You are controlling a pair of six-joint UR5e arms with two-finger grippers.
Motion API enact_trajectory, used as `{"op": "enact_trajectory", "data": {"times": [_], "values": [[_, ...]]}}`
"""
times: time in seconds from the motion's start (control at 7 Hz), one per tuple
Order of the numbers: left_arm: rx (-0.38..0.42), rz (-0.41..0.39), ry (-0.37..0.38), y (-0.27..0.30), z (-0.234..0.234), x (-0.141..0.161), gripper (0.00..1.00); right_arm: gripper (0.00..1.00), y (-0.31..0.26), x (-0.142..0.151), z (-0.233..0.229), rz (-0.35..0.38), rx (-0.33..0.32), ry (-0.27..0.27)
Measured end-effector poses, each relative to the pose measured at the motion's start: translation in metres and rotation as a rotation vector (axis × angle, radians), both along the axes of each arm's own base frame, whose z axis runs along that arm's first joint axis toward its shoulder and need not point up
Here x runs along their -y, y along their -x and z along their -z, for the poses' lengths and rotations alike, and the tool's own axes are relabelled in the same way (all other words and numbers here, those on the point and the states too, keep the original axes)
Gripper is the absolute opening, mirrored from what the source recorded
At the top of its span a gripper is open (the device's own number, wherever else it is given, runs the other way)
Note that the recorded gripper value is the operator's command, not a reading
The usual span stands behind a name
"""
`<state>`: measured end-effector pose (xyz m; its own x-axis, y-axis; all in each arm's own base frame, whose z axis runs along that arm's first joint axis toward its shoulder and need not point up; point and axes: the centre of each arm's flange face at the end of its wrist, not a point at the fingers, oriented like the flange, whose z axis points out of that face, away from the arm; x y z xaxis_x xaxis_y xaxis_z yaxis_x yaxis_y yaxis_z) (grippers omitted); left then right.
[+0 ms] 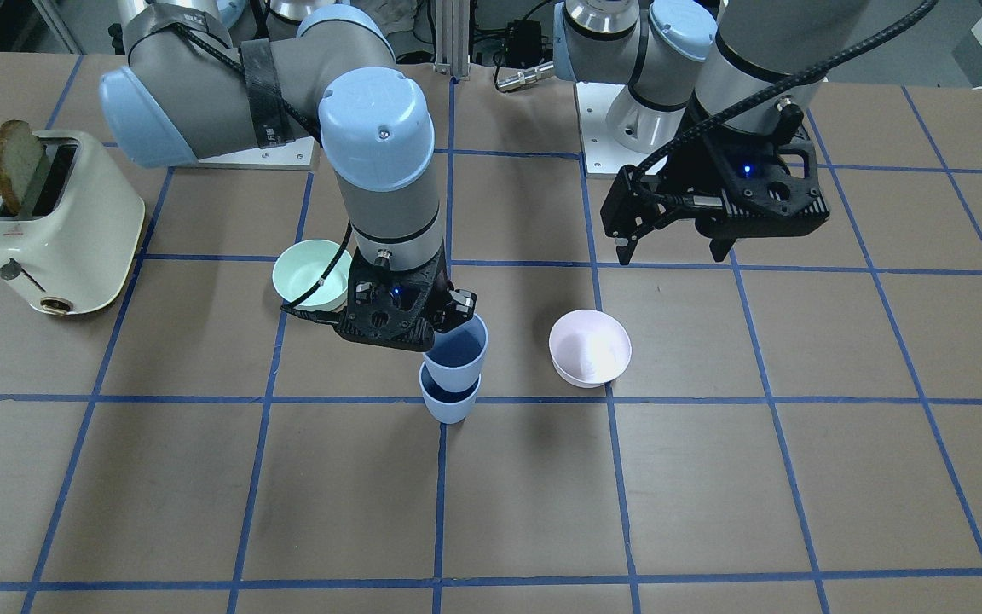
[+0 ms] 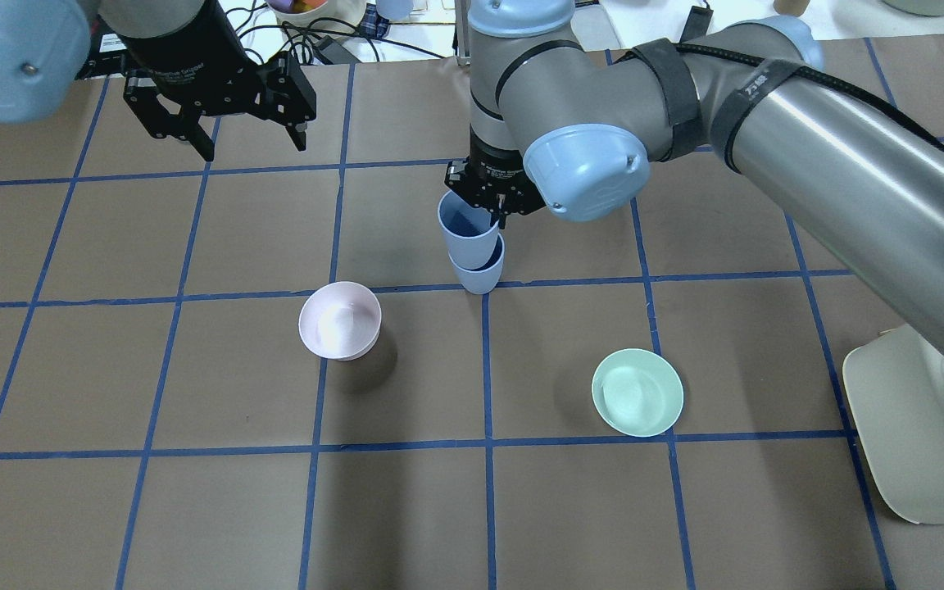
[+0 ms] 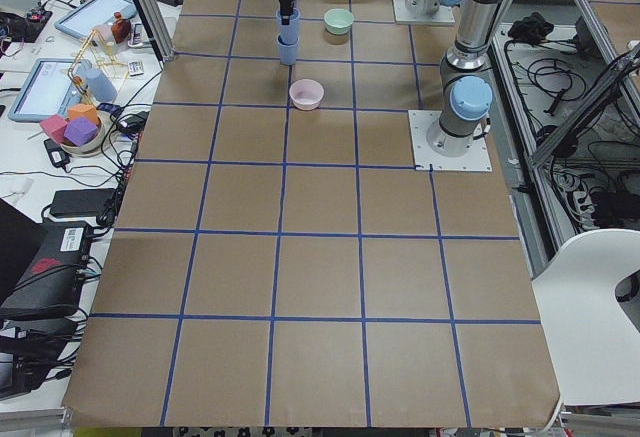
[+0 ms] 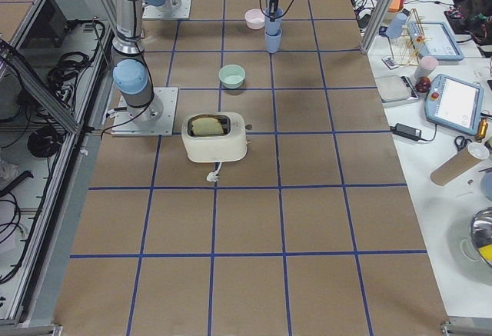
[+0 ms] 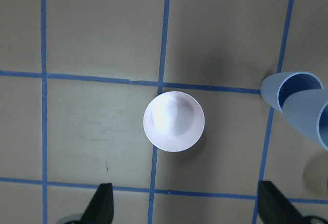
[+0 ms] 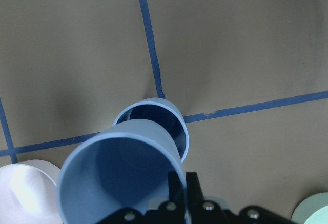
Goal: Stack blue cups with both arms
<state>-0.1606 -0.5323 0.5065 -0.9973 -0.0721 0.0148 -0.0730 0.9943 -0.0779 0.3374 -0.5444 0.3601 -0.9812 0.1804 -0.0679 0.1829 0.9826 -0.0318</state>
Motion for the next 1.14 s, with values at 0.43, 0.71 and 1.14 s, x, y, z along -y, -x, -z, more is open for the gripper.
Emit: {"op": "enact_trajectory", "data": {"times": [0.43,0.71,1.14], "values": [[0.000,-0.006,0.024,-0.002,0.000,-0.005,1.00,0.75,0.001,0.010,0.024,0.011,-0.010,-0.026],[0.001,-0.002,0.028,-0.005,-0.003,-0.006,1.00,0.84,0.015,0.028,0.000,0.030,0.009,0.021],[0.020,0.039,0.025,-0.008,-0.004,-0.006,1.00,1.00,0.124,0.045,-0.093,-0.088,-0.078,0.072]]}}
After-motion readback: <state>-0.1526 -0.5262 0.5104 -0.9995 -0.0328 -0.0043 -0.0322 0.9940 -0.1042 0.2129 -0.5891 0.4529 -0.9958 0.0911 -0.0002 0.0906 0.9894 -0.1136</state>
